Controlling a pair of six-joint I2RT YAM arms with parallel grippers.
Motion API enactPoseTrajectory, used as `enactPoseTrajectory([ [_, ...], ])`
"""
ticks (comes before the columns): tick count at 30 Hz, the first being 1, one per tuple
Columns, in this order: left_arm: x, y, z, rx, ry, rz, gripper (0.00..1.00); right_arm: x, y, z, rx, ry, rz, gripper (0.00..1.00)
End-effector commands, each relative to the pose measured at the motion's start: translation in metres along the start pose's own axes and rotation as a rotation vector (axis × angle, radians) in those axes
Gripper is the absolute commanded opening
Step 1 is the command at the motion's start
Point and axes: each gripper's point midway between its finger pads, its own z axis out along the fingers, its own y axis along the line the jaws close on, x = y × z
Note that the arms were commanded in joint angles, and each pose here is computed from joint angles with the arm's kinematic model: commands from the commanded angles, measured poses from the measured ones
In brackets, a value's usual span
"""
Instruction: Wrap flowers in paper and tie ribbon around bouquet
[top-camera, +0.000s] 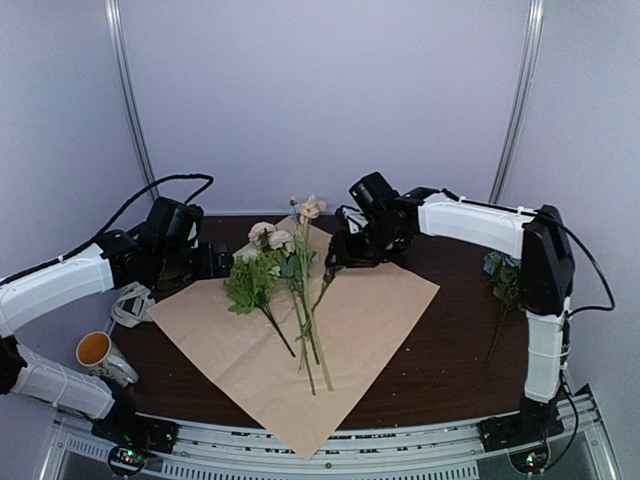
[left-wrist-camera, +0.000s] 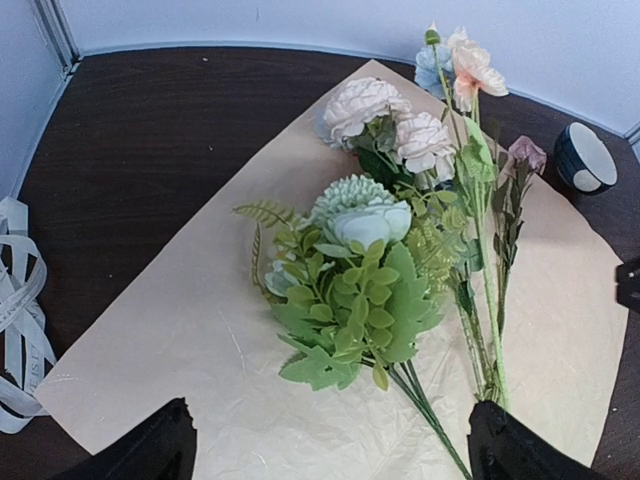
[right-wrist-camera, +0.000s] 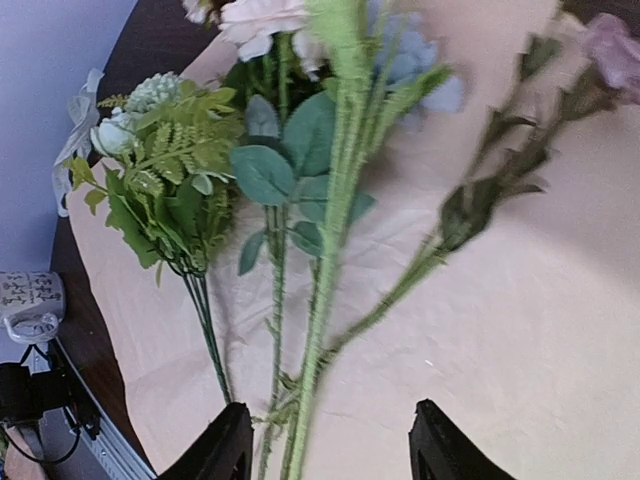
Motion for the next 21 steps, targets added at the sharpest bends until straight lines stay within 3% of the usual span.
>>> enactPoseTrajectory([
  [1, -0.008, 0.0, 0.0, -0.001, -0.032, 0.027, 0.98, 0.0, -0.091, -0.111, 0.31, -0.127, 0.032, 0.56],
  [5, -0.006, 0.001, 0.002, 0.001, -0.036, 0.039, 0.98, 0.057, -0.22, -0.182, 0.582, -0.187, 0.261, 0.64],
  [8, -0.005, 0.002, 0.002, 0.003, -0.04, 0.054, 0.98, 0.1, -0.284, -0.226, 0.73, -0.25, 0.417, 0.8],
  [10, -0.006, 0.002, 0.004, 0.003, -0.041, 0.068, 0.98, 0.123, -0.31, -0.24, 0.761, -0.287, 0.504, 0.82],
  [13, -0.008, 0.0, 0.006, 0.008, -0.042, 0.085, 0.98, 0.147, -0.335, -0.241, 0.786, -0.28, 0.585, 0.84],
  [17, -0.007, 0.001, 0.007, 0.007, -0.039, 0.098, 0.98, 0.169, -0.355, -0.215, 0.718, -0.159, 0.668, 0.83],
  [21, -0.005, 0.006, 0.007, -0.007, -0.044, 0.104, 0.98, 0.183, -0.374, -0.19, 0.679, -0.05, 0.723, 0.76],
])
